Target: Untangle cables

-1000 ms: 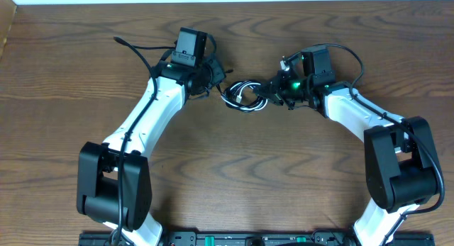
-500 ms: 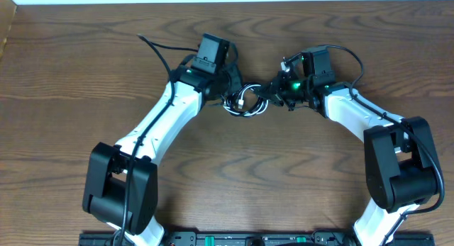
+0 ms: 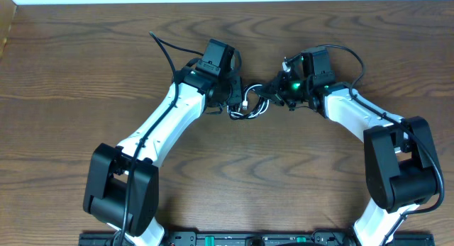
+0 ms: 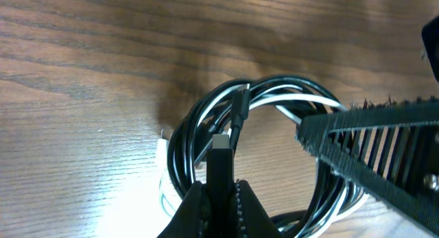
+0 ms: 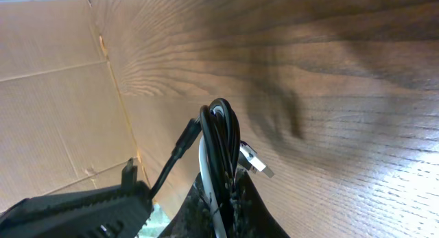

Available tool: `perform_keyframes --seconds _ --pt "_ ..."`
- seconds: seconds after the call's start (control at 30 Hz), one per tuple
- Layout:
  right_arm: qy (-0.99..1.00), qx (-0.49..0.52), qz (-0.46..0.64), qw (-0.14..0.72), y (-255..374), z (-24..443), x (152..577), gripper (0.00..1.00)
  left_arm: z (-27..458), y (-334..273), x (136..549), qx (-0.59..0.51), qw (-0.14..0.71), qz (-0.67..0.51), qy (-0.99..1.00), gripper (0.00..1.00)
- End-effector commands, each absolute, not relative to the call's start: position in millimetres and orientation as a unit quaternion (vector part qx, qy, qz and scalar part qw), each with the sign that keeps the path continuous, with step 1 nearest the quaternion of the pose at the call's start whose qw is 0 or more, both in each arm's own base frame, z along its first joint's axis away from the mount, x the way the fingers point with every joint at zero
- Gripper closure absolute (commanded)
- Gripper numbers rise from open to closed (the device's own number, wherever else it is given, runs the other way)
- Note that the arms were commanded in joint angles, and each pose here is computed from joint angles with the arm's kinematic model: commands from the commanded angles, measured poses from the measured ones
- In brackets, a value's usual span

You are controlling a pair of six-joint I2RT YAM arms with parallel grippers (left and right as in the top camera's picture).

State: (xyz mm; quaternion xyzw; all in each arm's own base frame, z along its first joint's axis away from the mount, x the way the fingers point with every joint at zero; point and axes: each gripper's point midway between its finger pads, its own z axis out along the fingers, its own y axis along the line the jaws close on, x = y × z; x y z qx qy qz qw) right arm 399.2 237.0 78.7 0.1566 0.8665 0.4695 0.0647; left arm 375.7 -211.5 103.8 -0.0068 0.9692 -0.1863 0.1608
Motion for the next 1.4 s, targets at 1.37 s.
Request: perform_keyframes --seconds 1.37 --pt "0.782 -0.069 0.607 0.122 283.6 153.4 384.7 0.99 131.8 -238.8 365.7 0.155 0.177 -0.262 0.936 0.92"
